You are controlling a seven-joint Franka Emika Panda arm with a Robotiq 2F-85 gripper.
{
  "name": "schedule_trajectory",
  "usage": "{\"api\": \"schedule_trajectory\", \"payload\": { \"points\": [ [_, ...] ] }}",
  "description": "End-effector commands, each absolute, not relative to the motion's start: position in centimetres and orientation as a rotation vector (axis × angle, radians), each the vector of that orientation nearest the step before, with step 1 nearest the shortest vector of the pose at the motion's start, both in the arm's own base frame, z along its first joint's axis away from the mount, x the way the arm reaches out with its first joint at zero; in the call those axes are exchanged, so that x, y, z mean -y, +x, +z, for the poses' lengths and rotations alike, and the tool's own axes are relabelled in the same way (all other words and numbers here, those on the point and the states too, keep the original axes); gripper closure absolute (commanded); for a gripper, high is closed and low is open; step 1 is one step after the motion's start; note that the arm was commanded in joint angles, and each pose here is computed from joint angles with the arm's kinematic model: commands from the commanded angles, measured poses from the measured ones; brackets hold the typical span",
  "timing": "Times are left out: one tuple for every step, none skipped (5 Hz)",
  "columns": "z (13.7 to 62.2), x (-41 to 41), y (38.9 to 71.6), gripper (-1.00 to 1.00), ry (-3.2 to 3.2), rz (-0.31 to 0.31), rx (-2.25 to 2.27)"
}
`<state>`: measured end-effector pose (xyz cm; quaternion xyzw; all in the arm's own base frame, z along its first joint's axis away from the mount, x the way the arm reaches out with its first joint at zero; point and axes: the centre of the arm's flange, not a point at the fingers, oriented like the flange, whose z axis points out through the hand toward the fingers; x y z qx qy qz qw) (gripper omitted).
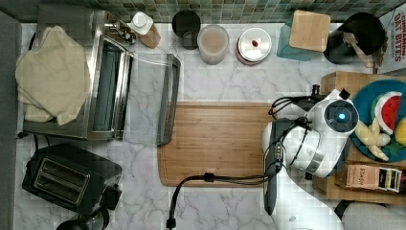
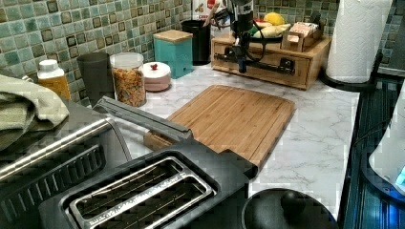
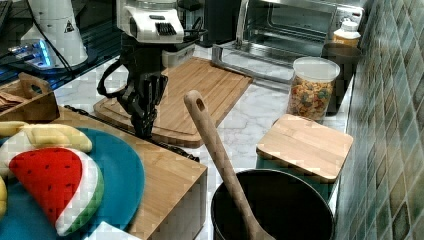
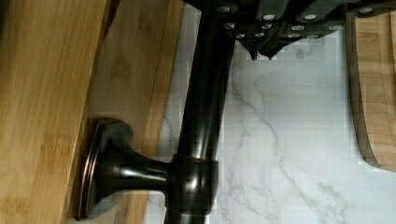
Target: Close the drawer.
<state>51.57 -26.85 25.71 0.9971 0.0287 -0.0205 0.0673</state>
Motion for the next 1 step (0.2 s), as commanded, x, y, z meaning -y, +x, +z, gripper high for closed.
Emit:
{"api": "schedule_trajectory", "payload": {
  "points": [
    [30.58, 41.93, 45.17, 1.00, 2.884, 0.001, 0.211]
  ]
}}
